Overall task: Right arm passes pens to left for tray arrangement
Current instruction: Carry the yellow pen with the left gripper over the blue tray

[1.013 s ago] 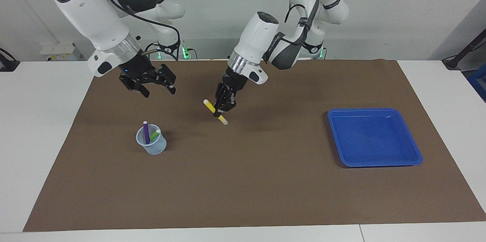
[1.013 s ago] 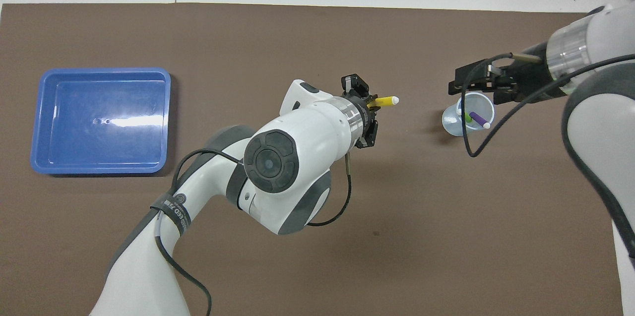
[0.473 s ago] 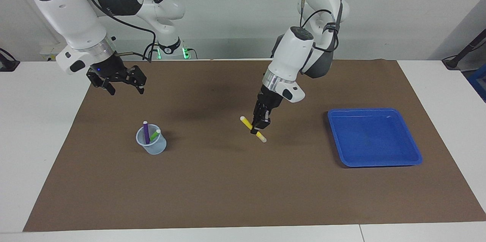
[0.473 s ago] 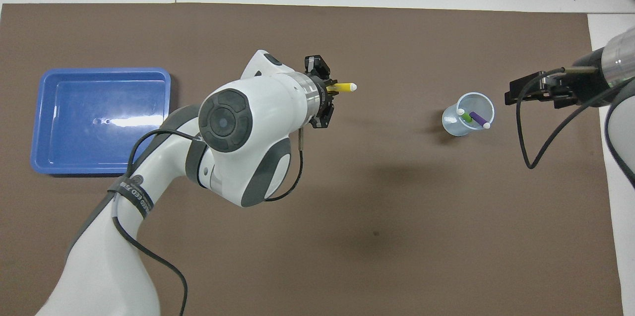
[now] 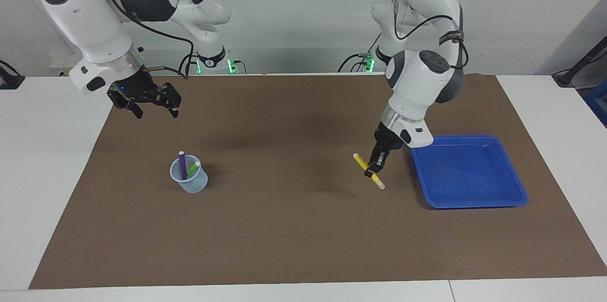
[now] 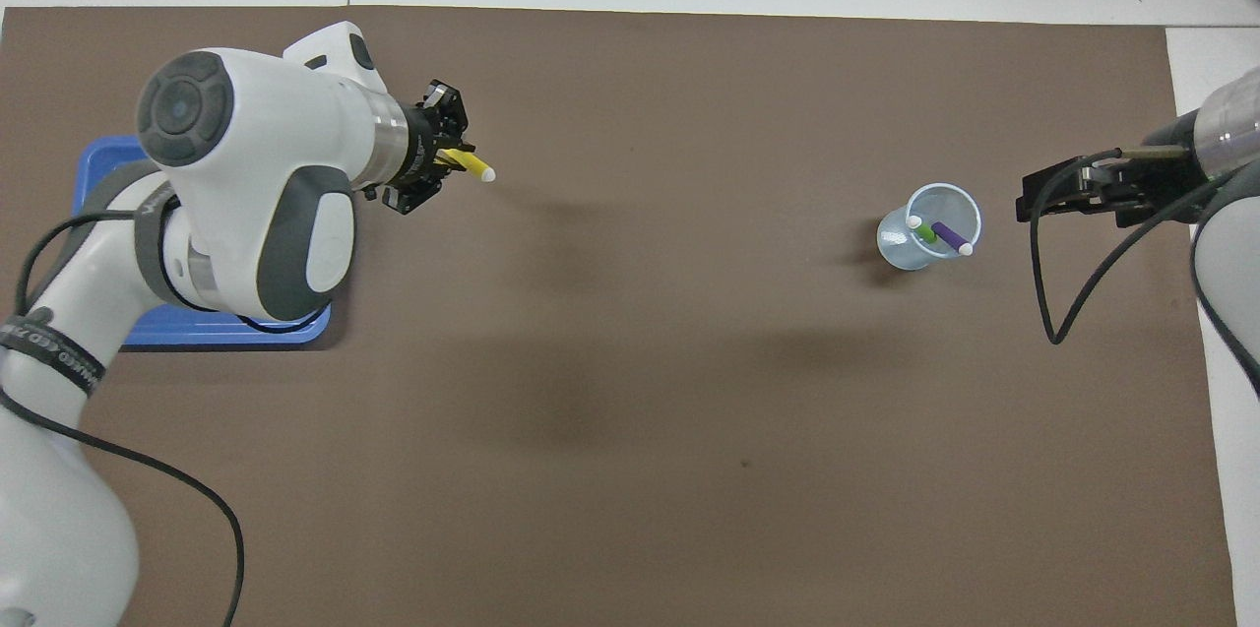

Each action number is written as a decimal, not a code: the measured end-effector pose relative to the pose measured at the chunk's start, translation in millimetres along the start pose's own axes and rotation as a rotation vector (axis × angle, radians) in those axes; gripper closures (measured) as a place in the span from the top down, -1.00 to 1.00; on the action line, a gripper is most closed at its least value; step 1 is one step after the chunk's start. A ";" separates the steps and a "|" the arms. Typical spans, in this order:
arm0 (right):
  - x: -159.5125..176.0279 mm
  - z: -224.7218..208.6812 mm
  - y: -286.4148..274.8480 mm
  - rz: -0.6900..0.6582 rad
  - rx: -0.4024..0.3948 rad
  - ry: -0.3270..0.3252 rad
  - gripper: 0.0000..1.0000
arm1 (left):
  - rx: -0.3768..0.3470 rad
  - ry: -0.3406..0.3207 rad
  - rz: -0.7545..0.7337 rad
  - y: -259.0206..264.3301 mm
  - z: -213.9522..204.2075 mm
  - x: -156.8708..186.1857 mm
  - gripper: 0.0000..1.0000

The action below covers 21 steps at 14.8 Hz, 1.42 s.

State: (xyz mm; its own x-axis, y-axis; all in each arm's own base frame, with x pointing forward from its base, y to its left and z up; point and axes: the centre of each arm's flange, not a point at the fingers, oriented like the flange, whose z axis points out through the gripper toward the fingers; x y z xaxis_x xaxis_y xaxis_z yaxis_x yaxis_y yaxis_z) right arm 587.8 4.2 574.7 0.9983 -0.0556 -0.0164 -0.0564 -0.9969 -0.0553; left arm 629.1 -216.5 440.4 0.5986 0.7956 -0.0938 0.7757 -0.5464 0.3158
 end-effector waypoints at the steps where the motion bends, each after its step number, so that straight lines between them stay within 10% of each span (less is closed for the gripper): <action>1: -0.6 0.2 1.8 0.003 0.000 -0.001 1.00 | 0.029 -0.009 0.070 -9.0 -5.0 15.9 -0.63; 21: -4.0 1.9 6.7 0.012 -0.002 -0.007 1.00 | 0.220 -0.061 0.972 -171.2 -21.5 241.0 -0.63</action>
State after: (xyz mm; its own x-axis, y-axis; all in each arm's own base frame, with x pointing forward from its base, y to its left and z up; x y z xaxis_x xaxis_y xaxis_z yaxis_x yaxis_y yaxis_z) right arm 583.4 -2.1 572.5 0.9975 -0.0670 -0.0238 -0.0682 -0.9962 -0.0535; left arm 636.2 74.4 384.1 0.9974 -0.0346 0.0627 -0.0407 -0.9942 0.0997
